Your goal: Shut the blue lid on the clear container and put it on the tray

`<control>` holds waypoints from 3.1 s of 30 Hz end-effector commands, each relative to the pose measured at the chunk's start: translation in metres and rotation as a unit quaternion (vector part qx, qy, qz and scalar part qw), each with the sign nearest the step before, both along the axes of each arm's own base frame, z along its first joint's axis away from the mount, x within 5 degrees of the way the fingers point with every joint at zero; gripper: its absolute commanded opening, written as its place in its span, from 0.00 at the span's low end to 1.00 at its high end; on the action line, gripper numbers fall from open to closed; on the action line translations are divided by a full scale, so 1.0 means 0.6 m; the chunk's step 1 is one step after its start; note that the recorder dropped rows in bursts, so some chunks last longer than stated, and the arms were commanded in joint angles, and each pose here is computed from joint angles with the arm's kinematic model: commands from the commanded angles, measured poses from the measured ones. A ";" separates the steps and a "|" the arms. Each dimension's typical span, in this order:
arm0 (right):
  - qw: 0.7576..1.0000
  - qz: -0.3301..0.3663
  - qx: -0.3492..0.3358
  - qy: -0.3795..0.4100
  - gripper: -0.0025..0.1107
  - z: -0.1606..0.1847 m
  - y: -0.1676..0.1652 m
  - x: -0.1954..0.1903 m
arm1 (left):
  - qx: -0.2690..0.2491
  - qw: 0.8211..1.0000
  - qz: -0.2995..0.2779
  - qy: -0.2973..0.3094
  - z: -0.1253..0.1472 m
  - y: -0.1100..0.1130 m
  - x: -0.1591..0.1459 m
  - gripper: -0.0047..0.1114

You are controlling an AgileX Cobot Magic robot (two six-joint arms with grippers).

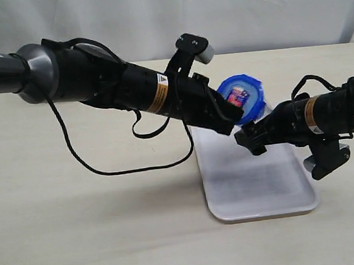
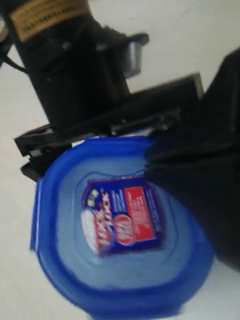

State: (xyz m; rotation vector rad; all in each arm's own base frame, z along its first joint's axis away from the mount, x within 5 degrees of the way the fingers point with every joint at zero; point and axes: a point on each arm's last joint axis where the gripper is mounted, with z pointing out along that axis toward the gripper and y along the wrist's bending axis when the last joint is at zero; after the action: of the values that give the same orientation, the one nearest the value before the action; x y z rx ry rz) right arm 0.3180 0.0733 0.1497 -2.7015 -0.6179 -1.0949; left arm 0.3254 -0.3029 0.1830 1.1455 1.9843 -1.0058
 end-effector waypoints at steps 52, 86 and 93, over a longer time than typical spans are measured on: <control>-0.023 -0.702 0.704 0.104 0.99 0.111 -0.118 0.089 | -0.014 0.996 0.077 -0.043 0.069 0.153 0.078 0.04; 0.443 -0.748 0.443 0.219 0.99 0.082 0.104 0.057 | 0.005 0.992 0.095 -0.085 0.069 0.279 0.040 0.04; 0.525 -0.743 0.394 0.133 0.99 0.029 0.086 0.085 | -0.004 0.993 0.088 -0.083 0.071 0.278 0.038 0.04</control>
State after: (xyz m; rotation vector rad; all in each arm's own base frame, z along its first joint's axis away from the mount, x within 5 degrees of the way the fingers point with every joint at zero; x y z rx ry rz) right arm 0.3625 0.1277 0.1760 -1.8195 2.1017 -0.5011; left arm 0.3499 -0.1362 0.2229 1.0070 1.9198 -0.7867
